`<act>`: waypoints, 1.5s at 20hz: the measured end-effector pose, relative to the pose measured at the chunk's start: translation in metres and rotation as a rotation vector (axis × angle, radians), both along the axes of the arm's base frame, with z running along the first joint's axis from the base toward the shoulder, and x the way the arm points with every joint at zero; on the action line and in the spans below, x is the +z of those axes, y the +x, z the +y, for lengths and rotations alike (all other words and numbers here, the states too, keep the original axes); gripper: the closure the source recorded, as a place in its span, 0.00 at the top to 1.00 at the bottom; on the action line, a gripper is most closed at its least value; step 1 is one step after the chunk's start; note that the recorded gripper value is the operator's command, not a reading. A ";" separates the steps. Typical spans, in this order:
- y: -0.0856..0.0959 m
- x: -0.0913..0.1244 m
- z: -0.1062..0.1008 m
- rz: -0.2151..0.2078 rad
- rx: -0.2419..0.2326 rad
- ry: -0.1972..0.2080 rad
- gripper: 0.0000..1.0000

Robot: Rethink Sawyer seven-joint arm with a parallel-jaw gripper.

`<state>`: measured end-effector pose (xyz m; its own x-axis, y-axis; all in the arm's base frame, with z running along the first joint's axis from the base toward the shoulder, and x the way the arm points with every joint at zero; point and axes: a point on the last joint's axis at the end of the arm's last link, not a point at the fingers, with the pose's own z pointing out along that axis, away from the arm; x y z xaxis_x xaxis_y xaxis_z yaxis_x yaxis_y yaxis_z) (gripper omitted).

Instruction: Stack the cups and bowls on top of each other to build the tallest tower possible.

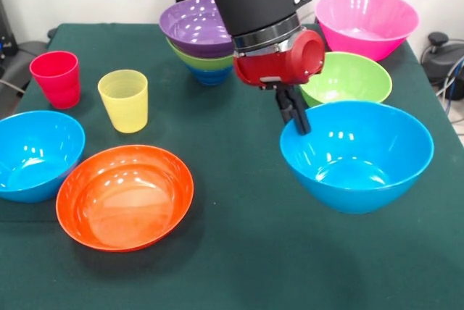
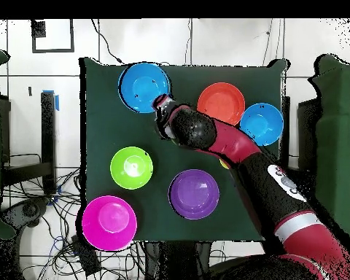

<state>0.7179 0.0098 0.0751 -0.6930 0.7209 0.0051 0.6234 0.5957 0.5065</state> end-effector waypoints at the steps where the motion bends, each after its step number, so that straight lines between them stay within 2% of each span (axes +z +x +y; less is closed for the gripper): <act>1: 0.001 0.002 0.001 -0.001 0.001 0.001 0.00; 5: 0.002 0.006 0.003 -0.002 0.005 0.001 0.00; 10: 0.002 0.015 0.008 0.022 0.018 0.011 0.00; 16: 0.000 0.034 0.016 0.080 0.049 0.034 0.00; 17: -0.001 0.041 0.019 0.102 0.062 0.043 0.00; 21: -0.002 0.055 0.021 0.129 0.079 0.051 0.00; 24: -0.004 0.068 0.019 0.134 0.081 0.054 0.00; 30: -0.012 0.104 0.001 0.115 0.052 0.058 0.00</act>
<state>0.7056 0.0108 0.1793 -0.7222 0.6800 0.1268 0.6480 0.6010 0.4680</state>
